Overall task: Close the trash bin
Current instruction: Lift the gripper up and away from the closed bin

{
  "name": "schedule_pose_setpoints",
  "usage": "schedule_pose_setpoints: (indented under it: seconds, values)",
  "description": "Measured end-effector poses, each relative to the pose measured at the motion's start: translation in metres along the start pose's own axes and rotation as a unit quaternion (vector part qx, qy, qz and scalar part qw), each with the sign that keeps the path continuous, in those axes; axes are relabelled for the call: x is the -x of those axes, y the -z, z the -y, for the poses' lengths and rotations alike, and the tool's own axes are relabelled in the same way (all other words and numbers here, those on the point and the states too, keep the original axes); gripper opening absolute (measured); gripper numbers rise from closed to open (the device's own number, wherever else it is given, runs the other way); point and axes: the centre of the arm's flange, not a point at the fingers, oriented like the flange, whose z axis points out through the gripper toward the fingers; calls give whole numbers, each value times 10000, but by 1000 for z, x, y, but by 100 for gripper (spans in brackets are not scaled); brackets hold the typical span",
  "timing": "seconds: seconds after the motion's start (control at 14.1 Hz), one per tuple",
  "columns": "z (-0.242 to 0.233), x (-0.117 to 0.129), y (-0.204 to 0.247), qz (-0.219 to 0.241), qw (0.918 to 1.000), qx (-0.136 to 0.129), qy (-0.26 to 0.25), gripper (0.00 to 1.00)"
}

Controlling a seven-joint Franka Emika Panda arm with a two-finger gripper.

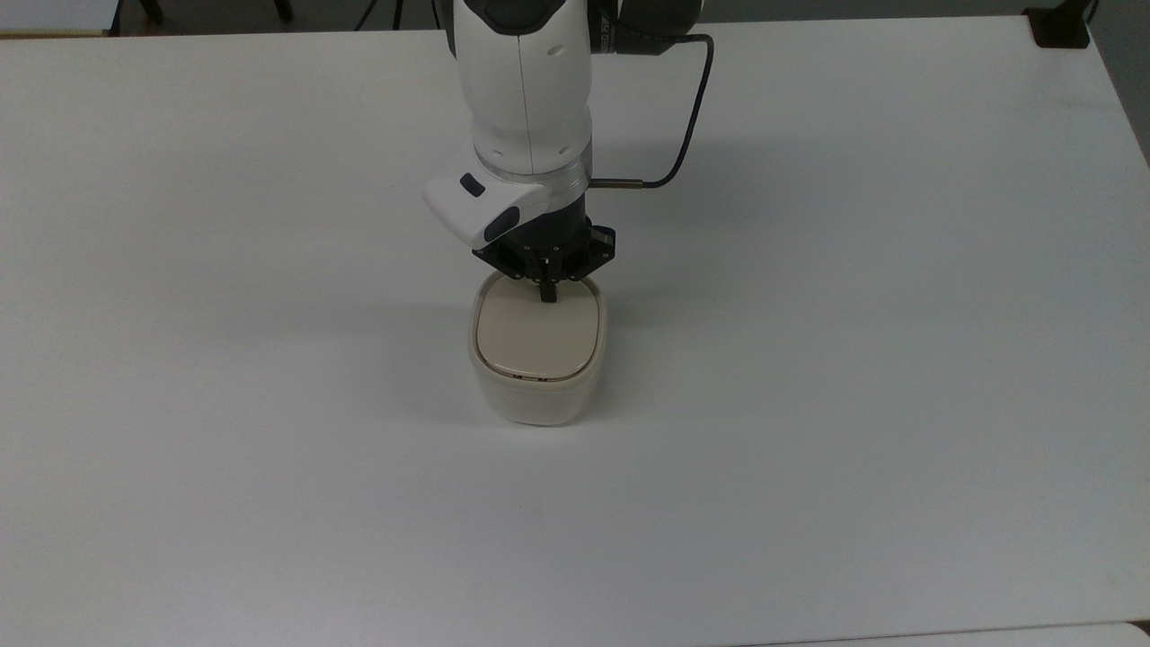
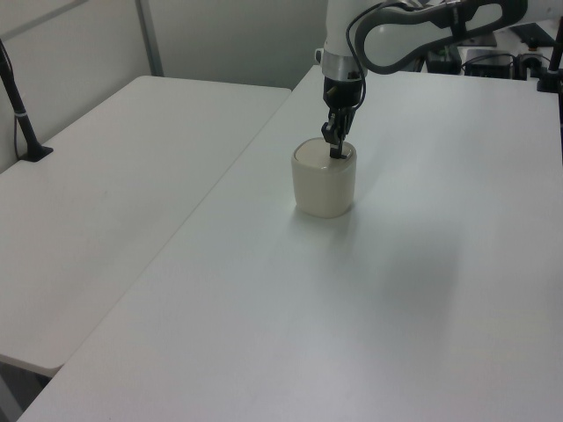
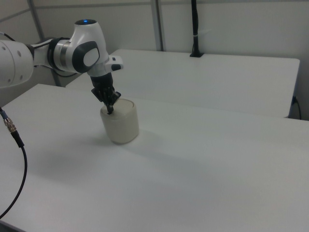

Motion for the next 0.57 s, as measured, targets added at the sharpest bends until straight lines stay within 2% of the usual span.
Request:
schedule_pose_setpoints:
  seconds: [0.21,0.35,0.42,0.57]
  values:
    - [-1,2,9,10,10000,-12,-6,2]
    - [-9,11,32,149,9999,39,-21,3]
    - [-17,17,49,217,9997,96,-38,10]
    - [-40,34,86,371,9990,234,-119,29]
